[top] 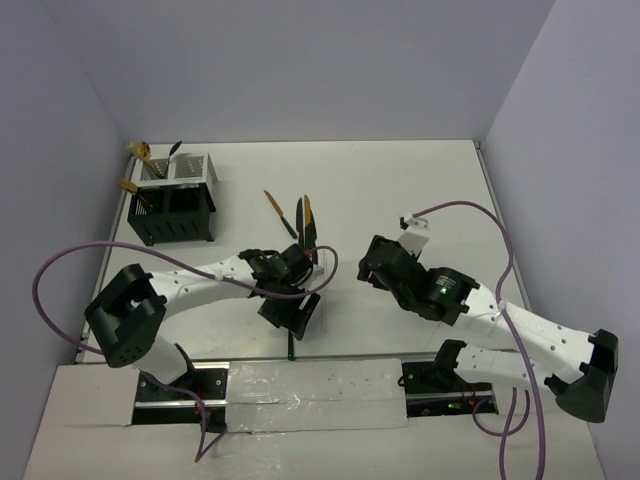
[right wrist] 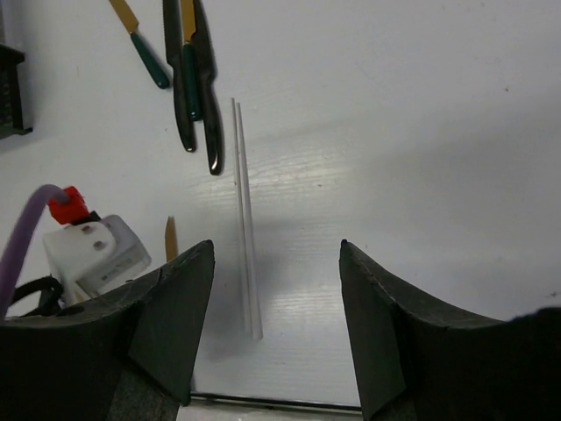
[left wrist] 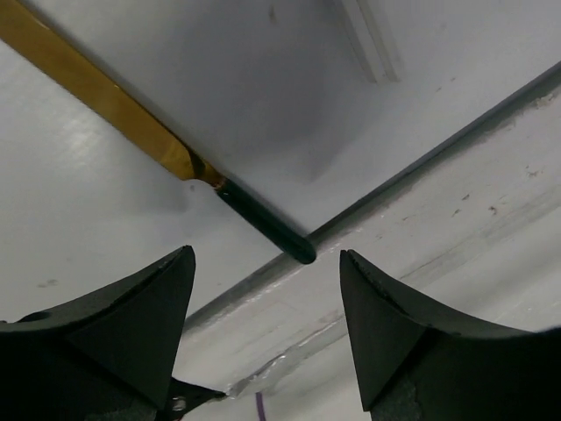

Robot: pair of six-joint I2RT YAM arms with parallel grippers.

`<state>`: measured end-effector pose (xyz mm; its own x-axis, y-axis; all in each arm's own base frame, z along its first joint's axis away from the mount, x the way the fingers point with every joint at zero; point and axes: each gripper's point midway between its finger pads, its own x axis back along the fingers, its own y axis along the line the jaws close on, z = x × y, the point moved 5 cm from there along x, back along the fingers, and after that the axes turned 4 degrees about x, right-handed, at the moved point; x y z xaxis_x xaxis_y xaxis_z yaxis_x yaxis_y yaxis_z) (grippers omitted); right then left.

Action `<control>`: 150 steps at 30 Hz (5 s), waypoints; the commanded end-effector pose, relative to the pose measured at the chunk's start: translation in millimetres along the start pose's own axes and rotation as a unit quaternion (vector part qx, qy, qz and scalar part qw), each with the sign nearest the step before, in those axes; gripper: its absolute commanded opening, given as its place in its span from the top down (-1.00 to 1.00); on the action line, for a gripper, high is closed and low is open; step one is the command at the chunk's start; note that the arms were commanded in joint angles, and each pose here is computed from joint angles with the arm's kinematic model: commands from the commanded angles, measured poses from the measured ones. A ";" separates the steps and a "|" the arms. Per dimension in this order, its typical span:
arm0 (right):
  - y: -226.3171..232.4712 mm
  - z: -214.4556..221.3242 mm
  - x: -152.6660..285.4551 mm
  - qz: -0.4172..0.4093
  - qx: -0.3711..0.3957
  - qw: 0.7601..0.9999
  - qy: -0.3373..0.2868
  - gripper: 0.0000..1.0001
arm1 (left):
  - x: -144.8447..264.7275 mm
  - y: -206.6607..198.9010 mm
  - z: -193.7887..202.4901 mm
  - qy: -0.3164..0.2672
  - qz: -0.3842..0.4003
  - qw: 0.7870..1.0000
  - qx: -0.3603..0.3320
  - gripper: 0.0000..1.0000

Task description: Sort the eating utensils into containers

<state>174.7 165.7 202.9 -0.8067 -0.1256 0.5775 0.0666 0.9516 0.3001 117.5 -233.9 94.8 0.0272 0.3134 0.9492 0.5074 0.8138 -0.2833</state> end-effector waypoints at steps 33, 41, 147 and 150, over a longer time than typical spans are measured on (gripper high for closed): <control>-46.7 1.3 49.3 0.047 -0.072 0.995 -0.044 -0.27 | -62.1 32.3 -2.6 -0.032 -0.155 0.980 0.123 0.99; -23.7 -16.9 44.6 0.041 -0.038 0.995 -0.077 -0.28 | -2.8 52.1 -49.2 -0.136 -0.137 0.964 0.183 1.00; 22.2 -83.8 -113.7 -0.017 0.047 0.999 -0.002 -0.32 | 191.5 358.6 -220.2 -0.601 -0.217 0.769 0.018 -0.26; 24.7 -75.7 -115.9 -0.023 0.054 0.998 0.015 -0.32 | 205.3 352.1 -219.7 -0.610 -0.215 0.762 0.020 -0.26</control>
<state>312.7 176.0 196.2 -0.7981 -0.1493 0.5837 -0.0191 0.9746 0.2232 496.3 12.2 179.4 -0.9552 0.1993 0.2190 0.1992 0.9797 -0.0228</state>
